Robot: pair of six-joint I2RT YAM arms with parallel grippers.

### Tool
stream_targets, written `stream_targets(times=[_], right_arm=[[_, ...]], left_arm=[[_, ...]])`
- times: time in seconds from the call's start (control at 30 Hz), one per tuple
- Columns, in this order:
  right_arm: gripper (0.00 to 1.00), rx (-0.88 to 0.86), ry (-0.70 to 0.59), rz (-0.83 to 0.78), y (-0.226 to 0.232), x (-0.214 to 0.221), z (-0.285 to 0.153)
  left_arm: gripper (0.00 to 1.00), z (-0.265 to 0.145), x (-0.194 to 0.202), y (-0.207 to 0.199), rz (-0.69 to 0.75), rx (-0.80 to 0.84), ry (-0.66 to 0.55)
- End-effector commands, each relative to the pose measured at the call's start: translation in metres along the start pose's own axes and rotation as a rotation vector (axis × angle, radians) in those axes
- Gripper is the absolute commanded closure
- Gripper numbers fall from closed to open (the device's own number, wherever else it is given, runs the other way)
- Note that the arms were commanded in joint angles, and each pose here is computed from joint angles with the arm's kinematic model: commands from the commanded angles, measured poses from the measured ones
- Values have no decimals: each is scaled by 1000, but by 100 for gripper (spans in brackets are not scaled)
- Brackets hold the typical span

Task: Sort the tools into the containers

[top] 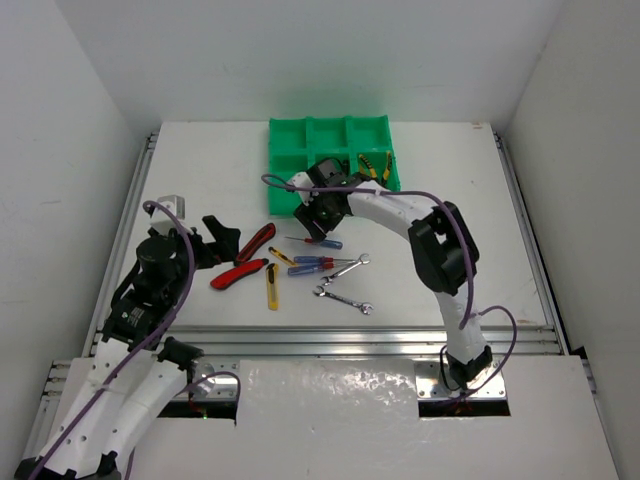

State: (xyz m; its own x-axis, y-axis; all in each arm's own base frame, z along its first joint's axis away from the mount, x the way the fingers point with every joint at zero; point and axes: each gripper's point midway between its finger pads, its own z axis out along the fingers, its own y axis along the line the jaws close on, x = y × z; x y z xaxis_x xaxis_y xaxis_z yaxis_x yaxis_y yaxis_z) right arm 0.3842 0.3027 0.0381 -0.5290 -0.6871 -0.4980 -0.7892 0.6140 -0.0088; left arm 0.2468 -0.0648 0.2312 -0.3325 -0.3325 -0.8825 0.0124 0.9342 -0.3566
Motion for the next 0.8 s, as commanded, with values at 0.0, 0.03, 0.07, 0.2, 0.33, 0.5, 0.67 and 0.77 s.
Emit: stream_targets(times=[0.0, 0.03, 0.07, 0.2, 0.33, 0.5, 0.67, 0.77], right_arm=[[41, -70, 31, -46, 5, -2, -1], [41, -78, 32, -44, 5, -1, 0], [42, -93, 38, -44, 9, 2, 2], [50, -95, 93, -54, 8, 20, 19], [60, -95, 108, -53, 9, 27, 24], [65, -62, 73, -80, 2, 20, 16], [63, -67, 107, -84, 2, 26, 25], [76, -77, 114, -82, 4, 29, 29]], left_arm=[[0, -1, -11, -9, 14, 39, -34], [0, -1, -11, -10, 14, 41, -32], [0, -1, -11, -10, 14, 42, -34], [0, -1, -11, -11, 15, 48, -33], [0, -1, -11, -12, 16, 53, -32], [0, -2, -11, -12, 15, 57, -34], [0, -2, -11, -13, 15, 61, -35], [0, -2, -11, -13, 15, 59, -34]])
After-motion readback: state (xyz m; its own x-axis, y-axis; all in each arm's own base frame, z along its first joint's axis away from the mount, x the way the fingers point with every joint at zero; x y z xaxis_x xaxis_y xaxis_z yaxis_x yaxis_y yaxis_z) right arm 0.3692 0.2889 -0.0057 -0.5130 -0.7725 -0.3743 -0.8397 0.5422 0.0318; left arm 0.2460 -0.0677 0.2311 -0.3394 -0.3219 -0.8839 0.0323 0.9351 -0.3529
